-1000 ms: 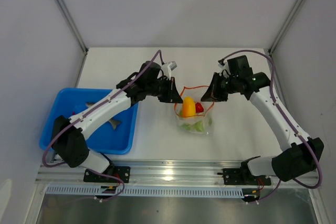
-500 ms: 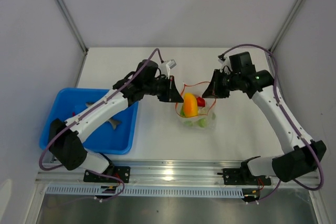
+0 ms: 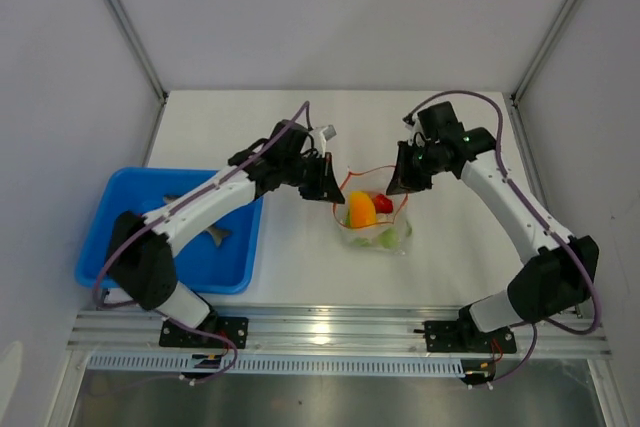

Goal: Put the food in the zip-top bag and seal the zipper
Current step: Adjust the zipper food storage bag at the center of the board.

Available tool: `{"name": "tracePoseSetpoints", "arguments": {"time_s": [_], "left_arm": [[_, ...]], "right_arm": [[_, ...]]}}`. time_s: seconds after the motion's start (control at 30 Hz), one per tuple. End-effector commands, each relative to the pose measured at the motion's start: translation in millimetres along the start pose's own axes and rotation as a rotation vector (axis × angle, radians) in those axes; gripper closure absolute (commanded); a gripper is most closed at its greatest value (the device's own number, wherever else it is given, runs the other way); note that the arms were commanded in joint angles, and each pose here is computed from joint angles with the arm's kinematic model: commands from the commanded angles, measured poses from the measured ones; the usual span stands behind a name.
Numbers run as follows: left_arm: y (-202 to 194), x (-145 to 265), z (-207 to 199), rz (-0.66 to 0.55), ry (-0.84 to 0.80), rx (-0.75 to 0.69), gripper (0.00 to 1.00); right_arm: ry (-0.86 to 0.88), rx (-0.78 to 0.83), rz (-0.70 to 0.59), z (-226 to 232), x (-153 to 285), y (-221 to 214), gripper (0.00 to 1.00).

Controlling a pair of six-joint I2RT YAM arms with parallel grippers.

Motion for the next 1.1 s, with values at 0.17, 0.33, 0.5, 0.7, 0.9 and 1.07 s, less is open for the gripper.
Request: {"name": "tracePoseSetpoints", "arguments": {"time_s": [0.17,0.33,0.5,0.7,0.9,1.07], "left_arm": [[2.5,22.7,-23.3,-0.060,-0.054,-0.052,0.99],[6.9,5.7,-17.0,0.002,-0.034,-0.020,0.99],[12.1,21.5,-30.4,-0.033,-0.048,-0.071,0.99],[11.3,30.0,-35.0,-0.044,-0.058,-0.083,0.99],[5.2,33.4,-31.5,-0.050,-0.062,-0.103,0.99],[3.4,41.4,-36.0,-0.100,-0.087,-0.117,0.99]], "right_arm": [[0.059,-0.008,-0.197,20.5,38.9,-7.1,1.00],[-0.016,-0.051,-0.076,7.0,8.7,-6.8,1.00],[-0.014,0.038,-0.176,25.3,42.9,-1.4,1.00],[0.043,-0.145,-0.038,-3.7,22.7,-20.5,1.00],[0.043,-0.121,-0.094,2.3,25.8,-12.3,1.00],[-0.002,-0.076,-0.121,13.8,44.5,-8.9,1.00]]}}
Point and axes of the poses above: each gripper's point midway between its finger pads, its own x axis back along the fingers, its own z axis along the line the jaws close on, y = z × x, the point moved 9 cm from there along x, back along the fingers, and after that the axes turned 9 degrees about x, right-handed, at the moved point
